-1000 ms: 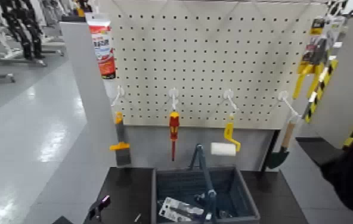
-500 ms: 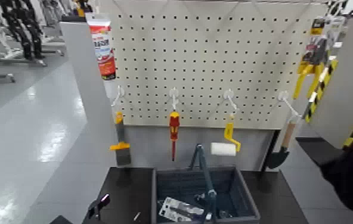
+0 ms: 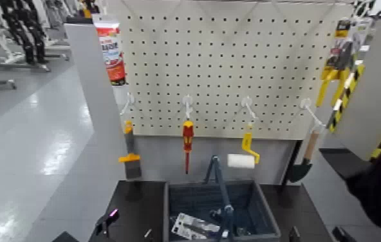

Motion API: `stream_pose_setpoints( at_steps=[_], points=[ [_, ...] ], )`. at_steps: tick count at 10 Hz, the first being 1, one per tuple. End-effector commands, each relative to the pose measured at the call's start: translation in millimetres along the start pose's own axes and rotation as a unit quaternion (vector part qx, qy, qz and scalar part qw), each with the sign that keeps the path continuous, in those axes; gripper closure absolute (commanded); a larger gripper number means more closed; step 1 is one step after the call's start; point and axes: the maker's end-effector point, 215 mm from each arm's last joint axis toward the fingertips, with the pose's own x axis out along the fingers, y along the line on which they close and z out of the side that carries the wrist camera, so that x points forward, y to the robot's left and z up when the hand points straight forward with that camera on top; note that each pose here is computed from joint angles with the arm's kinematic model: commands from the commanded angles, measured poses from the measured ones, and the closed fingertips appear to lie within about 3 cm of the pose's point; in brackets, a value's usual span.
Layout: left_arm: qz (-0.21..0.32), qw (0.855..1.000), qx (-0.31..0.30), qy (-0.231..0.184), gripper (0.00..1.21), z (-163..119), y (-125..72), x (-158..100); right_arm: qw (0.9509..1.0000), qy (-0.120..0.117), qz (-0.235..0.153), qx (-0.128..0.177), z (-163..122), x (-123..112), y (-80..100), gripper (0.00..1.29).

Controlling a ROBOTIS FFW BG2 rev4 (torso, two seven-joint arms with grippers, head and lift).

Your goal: Put the yellow pliers into the crate.

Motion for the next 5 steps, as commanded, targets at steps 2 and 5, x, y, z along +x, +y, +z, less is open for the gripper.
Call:
stream_pose_setpoints(
  at_steps=[2,5],
  points=[
    [-0.001,1.000,-0.004,-0.001,0.13,0.1,-0.9,0.0,0.9994,-0.024,-0.014,-0.018,37.8,20.2,-37.6,0.21],
    [-0.001,1.000,-0.005,-0.002,0.13,0.1,-1.3,1.2,0.9975,-0.050,-0.016,-0.046,79.7,37.9,-69.7,0.21]
  ],
)
